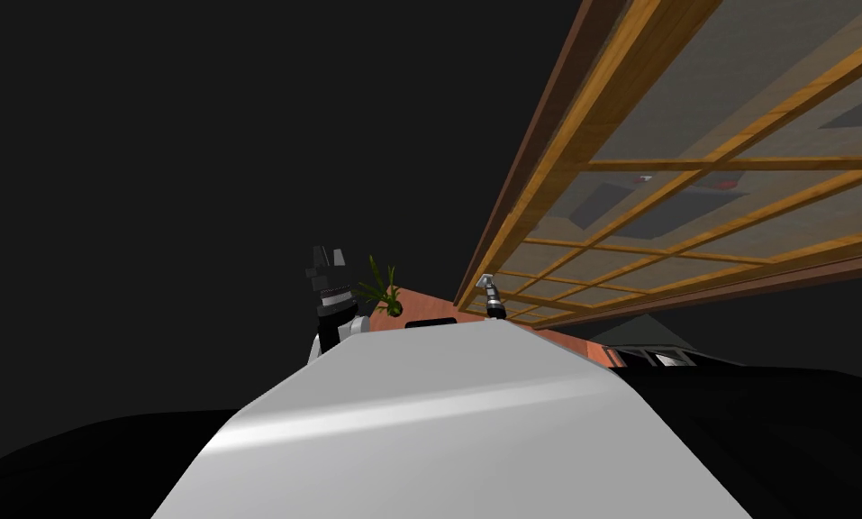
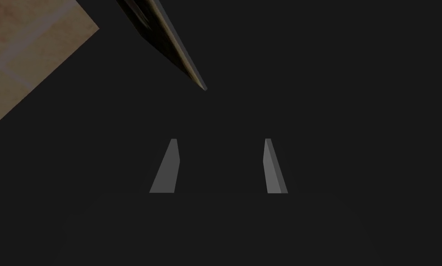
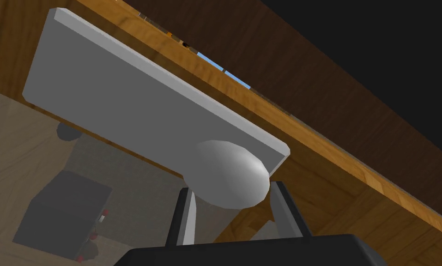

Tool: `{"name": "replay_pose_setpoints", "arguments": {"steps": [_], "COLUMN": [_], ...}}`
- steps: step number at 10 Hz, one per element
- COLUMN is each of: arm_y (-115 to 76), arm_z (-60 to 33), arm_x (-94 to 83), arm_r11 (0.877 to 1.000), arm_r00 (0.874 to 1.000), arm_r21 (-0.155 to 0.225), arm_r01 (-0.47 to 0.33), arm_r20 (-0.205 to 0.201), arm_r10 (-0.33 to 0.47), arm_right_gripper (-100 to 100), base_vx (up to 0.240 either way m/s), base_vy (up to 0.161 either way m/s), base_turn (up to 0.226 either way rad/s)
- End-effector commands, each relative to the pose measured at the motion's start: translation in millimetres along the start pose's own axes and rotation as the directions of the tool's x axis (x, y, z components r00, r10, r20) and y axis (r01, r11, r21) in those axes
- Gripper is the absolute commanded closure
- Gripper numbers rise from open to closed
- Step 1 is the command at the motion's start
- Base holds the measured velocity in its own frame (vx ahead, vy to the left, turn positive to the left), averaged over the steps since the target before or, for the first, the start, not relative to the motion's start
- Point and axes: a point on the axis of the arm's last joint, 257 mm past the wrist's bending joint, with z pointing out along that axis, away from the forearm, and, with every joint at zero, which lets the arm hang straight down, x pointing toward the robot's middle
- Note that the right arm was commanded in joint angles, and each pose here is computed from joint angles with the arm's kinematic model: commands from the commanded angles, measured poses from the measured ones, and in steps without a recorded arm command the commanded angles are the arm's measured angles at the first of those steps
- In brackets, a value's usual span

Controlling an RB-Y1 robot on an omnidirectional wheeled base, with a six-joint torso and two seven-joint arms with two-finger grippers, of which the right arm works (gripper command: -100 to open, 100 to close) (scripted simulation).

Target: Pull the door open

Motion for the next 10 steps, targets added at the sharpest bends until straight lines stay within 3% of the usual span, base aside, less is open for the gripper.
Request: {"name": "replay_pose_setpoints", "arguments": {"steps": [1,3,8,10], "arm_y": [4.5,4.3,3.5,2.7], "arm_z": [1.4,2.3,4.9,6.6], "arm_x": [5.3,4.4,1.7,-0.1], "arm_r11": [0.999,0.995,0.968,0.944], "arm_r00": [0.999,0.995,0.968,0.944], "arm_r21": [-0.008,-0.007,-0.005,-0.005], "arm_r01": [-0.050,-0.100,-0.250,-0.330], "arm_r20": [-0.003,0.001,0.013,0.022], "arm_r10": [0.050,0.100,0.250,0.330], "arm_right_gripper": [100,100,100,100], "base_vx": [-0.041,-0.030,-0.040,-0.046], "base_vy": [-0.006,-0.001,-0.003,-0.001], "base_turn": [0.032,0.040,0.049,0.049]}}
